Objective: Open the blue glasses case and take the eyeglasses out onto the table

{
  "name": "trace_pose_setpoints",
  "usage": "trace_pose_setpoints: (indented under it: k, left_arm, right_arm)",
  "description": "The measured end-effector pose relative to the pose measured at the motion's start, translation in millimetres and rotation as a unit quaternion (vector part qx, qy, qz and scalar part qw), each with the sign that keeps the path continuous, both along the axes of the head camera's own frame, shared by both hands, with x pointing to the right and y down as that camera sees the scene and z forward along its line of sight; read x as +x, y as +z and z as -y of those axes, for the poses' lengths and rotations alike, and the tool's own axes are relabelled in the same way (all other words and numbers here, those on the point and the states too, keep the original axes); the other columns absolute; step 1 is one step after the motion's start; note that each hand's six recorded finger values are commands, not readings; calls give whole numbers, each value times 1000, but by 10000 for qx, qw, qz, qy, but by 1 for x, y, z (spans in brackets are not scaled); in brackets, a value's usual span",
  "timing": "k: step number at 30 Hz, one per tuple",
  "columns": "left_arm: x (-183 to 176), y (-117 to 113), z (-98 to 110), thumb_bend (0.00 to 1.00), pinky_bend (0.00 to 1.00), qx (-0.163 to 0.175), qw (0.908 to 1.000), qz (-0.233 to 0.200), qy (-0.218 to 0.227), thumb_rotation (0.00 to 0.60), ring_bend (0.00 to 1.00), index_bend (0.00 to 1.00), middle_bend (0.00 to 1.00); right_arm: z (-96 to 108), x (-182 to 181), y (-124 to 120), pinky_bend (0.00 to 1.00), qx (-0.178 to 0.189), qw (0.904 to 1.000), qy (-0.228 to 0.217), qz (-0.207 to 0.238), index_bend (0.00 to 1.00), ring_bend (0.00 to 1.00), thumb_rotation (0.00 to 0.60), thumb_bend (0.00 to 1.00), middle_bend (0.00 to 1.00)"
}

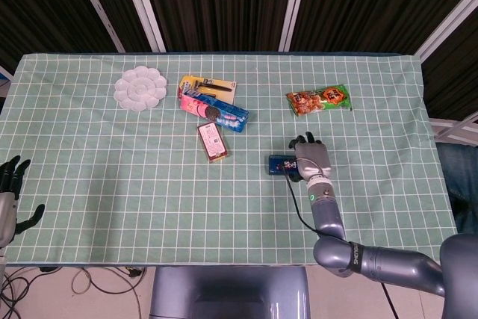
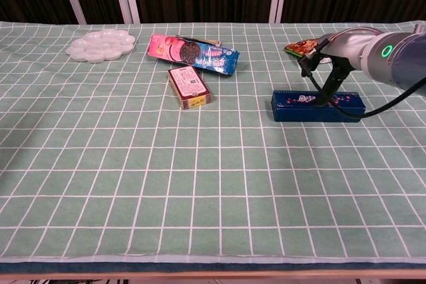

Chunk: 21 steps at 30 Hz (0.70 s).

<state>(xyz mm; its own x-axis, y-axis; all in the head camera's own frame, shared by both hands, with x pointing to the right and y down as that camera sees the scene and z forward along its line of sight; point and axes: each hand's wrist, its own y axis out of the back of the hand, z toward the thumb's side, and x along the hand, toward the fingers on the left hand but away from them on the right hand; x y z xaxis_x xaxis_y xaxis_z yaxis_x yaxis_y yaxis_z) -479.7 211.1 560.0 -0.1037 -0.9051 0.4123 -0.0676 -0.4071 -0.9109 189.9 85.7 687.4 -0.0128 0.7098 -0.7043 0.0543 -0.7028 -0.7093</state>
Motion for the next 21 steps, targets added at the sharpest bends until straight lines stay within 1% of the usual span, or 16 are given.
trace_pose_setpoints:
  k: [7, 13, 21]
  left_arm:
    - [1, 1, 0, 277, 0, -21, 10000, -9, 32, 600, 0, 54, 0]
    - [1, 1, 0, 277, 0, -40, 10000, -8, 31, 600, 0, 54, 0]
    - [1, 2, 0, 277, 0, -67, 10000, -13, 25, 600, 0, 54, 0]
  right_arm:
    - [-4, -10, 9, 214, 82, 9999, -39, -52, 291, 66, 600, 385, 235]
    - [-6, -16, 7, 214, 116, 9999, -102, -66, 291, 66, 600, 385, 237]
    - [-11, -19, 12, 214, 94, 9999, -90, -103, 300, 66, 600, 383, 249]
